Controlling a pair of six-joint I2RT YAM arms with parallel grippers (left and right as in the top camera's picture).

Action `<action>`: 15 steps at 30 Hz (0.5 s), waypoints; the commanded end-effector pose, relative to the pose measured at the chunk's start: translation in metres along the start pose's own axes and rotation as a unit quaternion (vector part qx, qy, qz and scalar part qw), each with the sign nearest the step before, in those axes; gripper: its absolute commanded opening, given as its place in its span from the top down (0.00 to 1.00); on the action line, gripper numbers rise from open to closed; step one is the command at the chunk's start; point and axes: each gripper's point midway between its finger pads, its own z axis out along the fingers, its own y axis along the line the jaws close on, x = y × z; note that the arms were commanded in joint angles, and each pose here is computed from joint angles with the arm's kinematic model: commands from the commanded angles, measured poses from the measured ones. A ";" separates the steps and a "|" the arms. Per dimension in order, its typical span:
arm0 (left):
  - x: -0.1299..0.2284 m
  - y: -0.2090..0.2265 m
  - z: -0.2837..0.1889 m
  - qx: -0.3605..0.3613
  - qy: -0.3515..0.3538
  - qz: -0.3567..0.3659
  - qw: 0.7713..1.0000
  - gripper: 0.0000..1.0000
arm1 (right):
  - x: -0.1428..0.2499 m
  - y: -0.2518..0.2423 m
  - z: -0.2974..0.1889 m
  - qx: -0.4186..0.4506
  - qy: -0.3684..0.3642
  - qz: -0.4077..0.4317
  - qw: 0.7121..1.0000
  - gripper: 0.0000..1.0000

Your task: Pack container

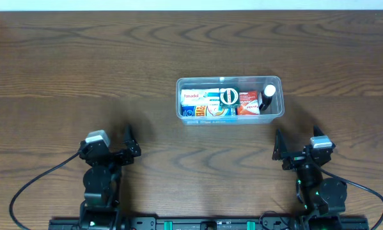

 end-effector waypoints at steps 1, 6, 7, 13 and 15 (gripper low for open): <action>-0.006 0.001 -0.003 0.003 -0.014 -0.007 1.000 0.02 | 0.000 -0.001 0.000 0.001 0.000 -0.007 1.000 0.01; -0.001 0.007 -0.007 -0.007 -0.007 -0.007 1.000 0.02 | 0.000 -0.001 0.000 0.001 0.000 -0.007 1.000 0.01; 0.000 0.008 -0.008 -0.007 -0.006 -0.007 1.000 0.02 | 0.000 -0.001 0.000 0.001 0.000 -0.007 1.000 0.01; 0.002 0.009 -0.012 -0.007 -0.007 -0.007 1.000 0.02 | 0.000 -0.001 0.000 0.001 0.000 -0.007 1.000 0.01; -0.001 0.008 -0.013 -0.005 -0.012 -0.008 1.000 0.02 | 0.000 -0.001 0.000 0.001 0.000 -0.007 1.000 0.01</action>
